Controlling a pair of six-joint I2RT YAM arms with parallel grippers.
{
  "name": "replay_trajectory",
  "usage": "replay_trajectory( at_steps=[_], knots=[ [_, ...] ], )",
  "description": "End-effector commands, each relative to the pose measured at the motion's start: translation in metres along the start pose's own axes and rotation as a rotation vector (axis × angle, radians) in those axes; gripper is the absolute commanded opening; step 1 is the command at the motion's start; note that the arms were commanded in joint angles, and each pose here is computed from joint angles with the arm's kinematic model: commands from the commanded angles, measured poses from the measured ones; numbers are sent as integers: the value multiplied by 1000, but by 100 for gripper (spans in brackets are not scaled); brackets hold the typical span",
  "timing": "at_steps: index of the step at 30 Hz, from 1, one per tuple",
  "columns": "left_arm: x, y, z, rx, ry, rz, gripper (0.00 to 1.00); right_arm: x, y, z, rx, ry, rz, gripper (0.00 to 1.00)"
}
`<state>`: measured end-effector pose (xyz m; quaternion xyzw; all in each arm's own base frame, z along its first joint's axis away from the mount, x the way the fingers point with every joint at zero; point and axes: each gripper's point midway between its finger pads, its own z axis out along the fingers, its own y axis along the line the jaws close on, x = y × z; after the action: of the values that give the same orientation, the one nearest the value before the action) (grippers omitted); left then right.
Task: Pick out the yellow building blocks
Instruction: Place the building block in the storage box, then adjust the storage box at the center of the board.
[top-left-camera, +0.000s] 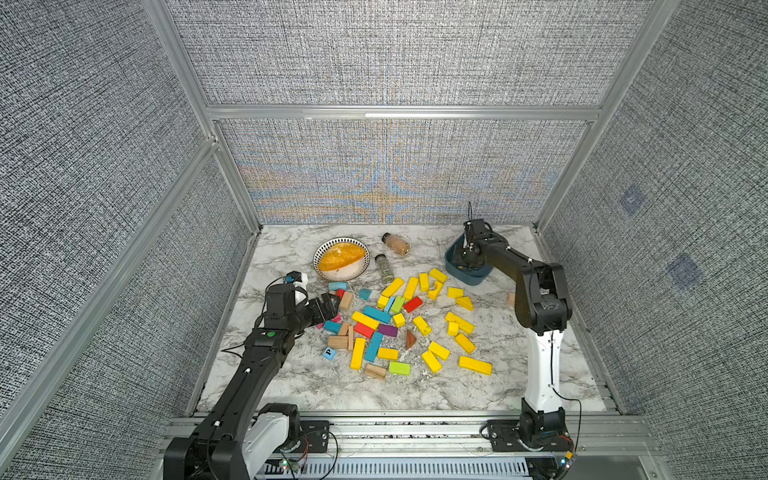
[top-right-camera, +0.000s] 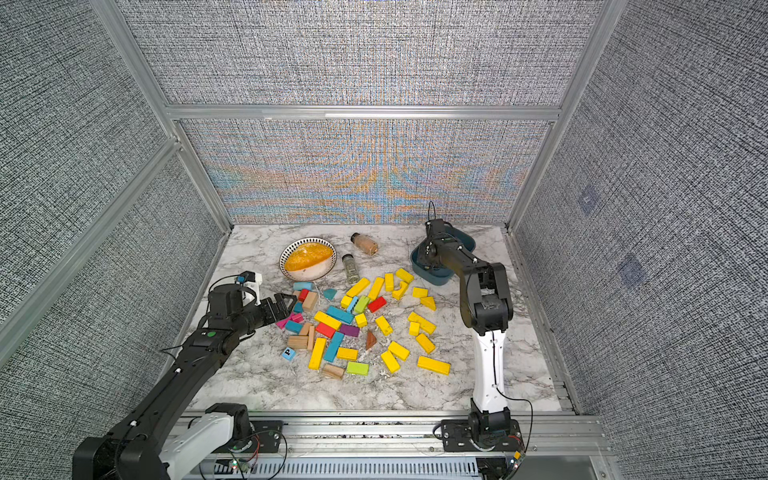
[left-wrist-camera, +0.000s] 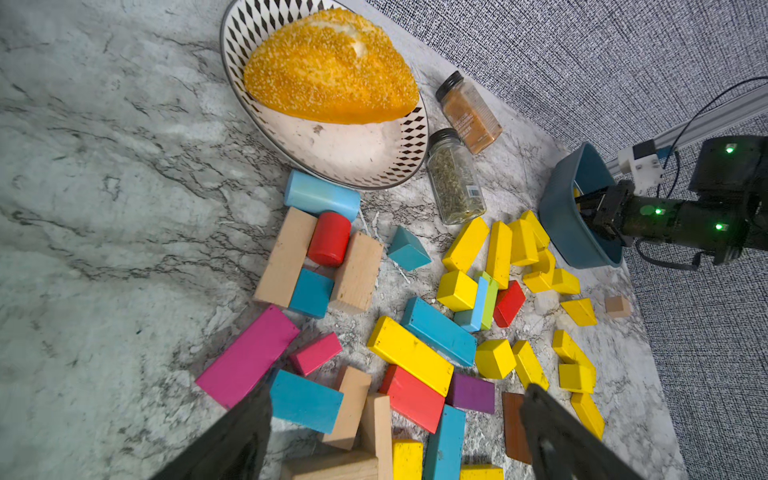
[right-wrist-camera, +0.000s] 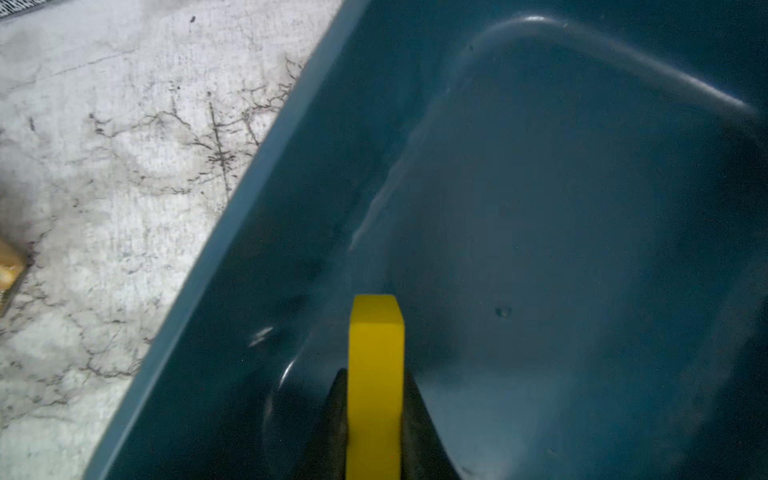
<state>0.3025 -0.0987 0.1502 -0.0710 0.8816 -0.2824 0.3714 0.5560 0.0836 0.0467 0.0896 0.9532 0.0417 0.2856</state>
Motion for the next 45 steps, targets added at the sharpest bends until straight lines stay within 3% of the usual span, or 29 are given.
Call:
replay_trajectory(
  at_steps=[1, 8, 10, 15, 17, 20, 24, 34, 45],
  knots=[
    [-1, -3, 1, -3, 6, 20, 94, -7, 3, -5, -18, -7, -18, 34],
    [-3, -7, 7, -7, 5, 28, 94, -31, 13, -53, -60, -85, -78, 51],
    [-4, -10, 8, 8, -5, 24, 94, -41, 19, -83, -90, -143, -161, 53],
    [-10, -21, 15, 71, -39, 15, 94, -1, 48, -125, -228, -181, -441, 58],
    [-12, -26, 18, 89, -29, 20, 94, 19, 49, -119, -231, -167, -515, 62],
    [-12, -32, 19, 114, -5, 35, 94, 41, 42, -99, -192, -31, -582, 62],
    [-12, -33, 15, 113, -16, 45, 94, 41, 33, -81, -115, 5, -611, 62],
    [-4, -28, 10, 108, -34, 25, 94, 43, 34, -54, -58, 52, -628, 49],
    [2, -25, 6, 106, -41, 3, 94, 50, 48, -52, -142, 56, -535, 17]
  ],
)
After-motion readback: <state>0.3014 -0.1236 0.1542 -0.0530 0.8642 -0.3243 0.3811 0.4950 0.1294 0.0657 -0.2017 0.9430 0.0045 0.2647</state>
